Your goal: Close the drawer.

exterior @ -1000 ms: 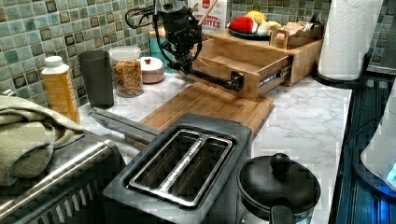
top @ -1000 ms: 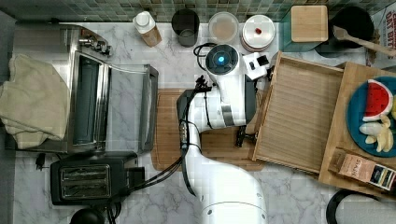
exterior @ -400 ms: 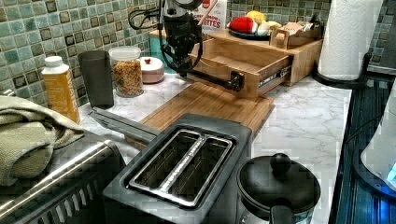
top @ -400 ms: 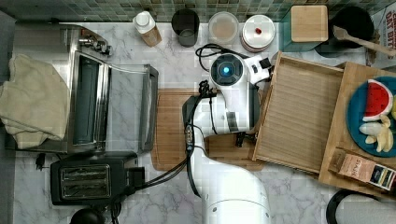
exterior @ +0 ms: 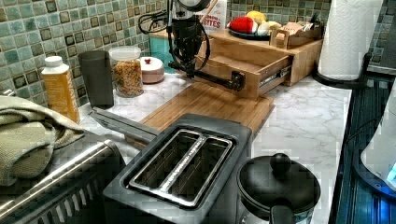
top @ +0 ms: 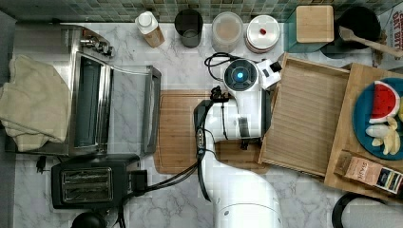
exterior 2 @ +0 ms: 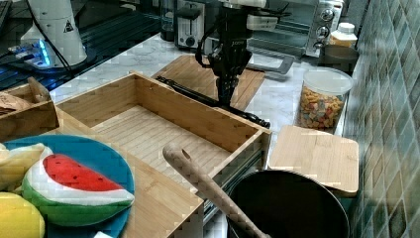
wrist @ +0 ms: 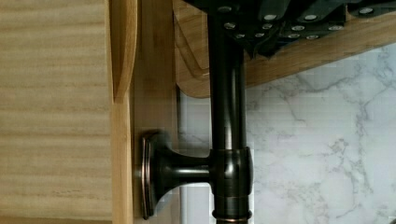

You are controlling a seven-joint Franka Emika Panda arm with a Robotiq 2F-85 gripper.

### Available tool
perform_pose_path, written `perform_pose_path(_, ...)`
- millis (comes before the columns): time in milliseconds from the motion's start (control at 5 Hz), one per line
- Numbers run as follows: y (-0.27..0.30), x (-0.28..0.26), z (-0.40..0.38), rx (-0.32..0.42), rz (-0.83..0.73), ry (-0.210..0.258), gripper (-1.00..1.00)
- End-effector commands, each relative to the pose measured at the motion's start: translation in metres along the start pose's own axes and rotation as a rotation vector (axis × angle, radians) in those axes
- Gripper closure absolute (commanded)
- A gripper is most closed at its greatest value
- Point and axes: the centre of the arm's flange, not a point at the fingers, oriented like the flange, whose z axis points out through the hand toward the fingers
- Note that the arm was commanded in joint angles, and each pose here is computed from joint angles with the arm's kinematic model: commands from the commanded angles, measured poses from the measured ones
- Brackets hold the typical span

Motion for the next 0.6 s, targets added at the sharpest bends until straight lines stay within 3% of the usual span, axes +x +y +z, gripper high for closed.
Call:
perform_pose_path(200, 0.113, 0.013, 0.035, -0.171, 0.043, -0.072, 1.0)
perform_pose_path(400, 0.141, 0.024, 0.042, -0.226, 0.067, -0.106, 1.0)
perform_pose_path(600, 0.181, 0.021, 0.043, -0.277, 0.098, -0.095, 1.0)
